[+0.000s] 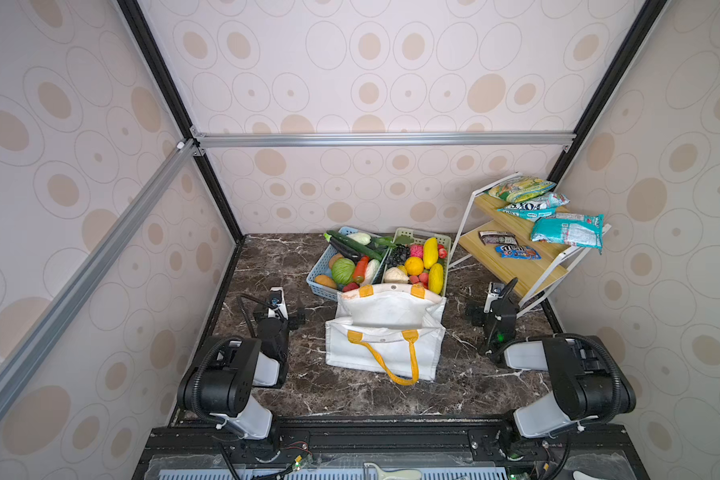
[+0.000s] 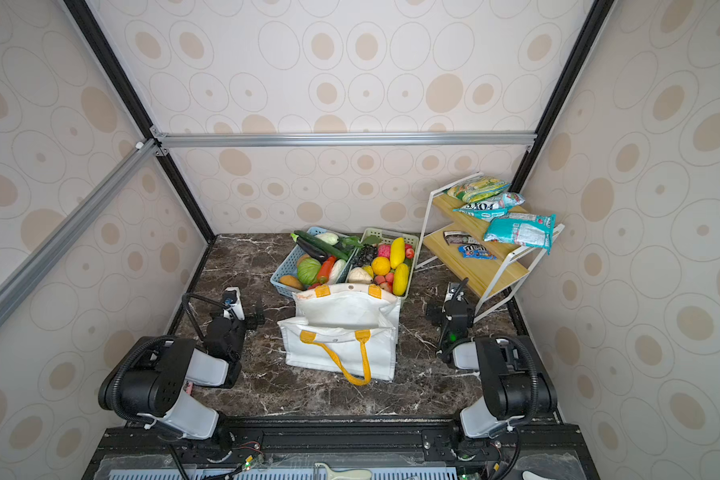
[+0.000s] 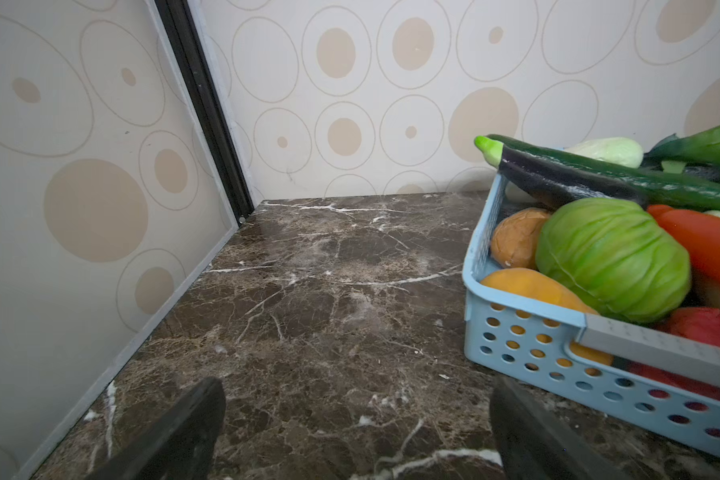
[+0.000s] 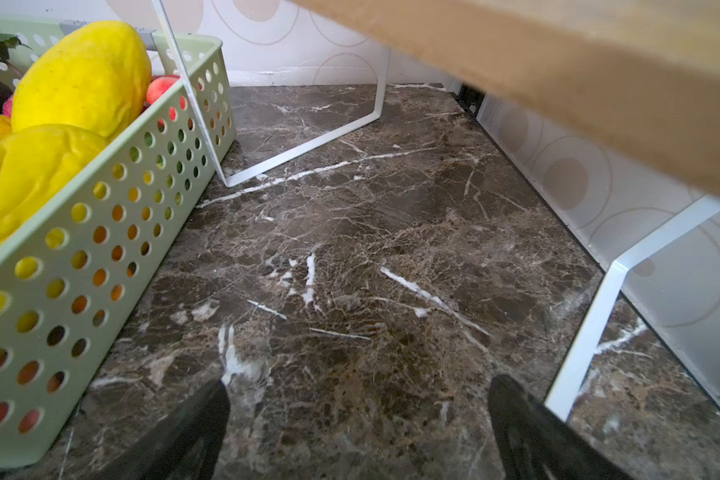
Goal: Place the food into the grocery bag and tie it
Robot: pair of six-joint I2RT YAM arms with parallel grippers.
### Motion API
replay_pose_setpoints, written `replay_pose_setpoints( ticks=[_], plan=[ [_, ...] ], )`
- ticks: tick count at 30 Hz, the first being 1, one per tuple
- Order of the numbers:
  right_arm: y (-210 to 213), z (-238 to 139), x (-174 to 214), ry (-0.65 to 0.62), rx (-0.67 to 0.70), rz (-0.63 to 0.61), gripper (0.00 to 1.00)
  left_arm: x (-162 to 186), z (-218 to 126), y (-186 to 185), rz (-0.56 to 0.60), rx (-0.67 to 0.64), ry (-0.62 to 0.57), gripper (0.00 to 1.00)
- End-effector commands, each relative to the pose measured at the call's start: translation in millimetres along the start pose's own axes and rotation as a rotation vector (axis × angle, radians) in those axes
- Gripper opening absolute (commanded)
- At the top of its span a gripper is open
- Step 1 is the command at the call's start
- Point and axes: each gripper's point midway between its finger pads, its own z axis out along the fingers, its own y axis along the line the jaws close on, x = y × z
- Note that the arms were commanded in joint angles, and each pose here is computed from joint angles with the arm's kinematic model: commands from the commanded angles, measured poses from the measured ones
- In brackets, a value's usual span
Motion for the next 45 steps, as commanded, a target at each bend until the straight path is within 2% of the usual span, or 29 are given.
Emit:
replay_pose_setpoints(
  ticks=[1,35,38,42,45],
  plan=[
    [0.5,1.2,-7.9,-0.019,0.007,-0.003,1.00,-6.2,5.3,1.6,-0.009,0.008,-0.016,0.99],
    [0.8,1.5,-8.6,-0.018,0.007,-0.004,1.00,-6.3,5.0,1.7,-0.021,0.019,-0.017,0.99],
    [2.5,1.7,-16.7,-0.039,-0.003,-0.009,1.00,-13.7,1.1,15.1,-0.049,-0.049,-0.030,0.99],
    [20.4,-7.5,-28.3,0.081,-0.076,-0.068,0.96,-24.6,18.8,36.6,-0.071,-0.189,0.072,0.99],
    [34.6,-21.5,-34.1,0.078,-0.134,-0.076,0.96,-40.2,22.4,47.1,-0.088,-0.252,0.086,0.99]
  ],
)
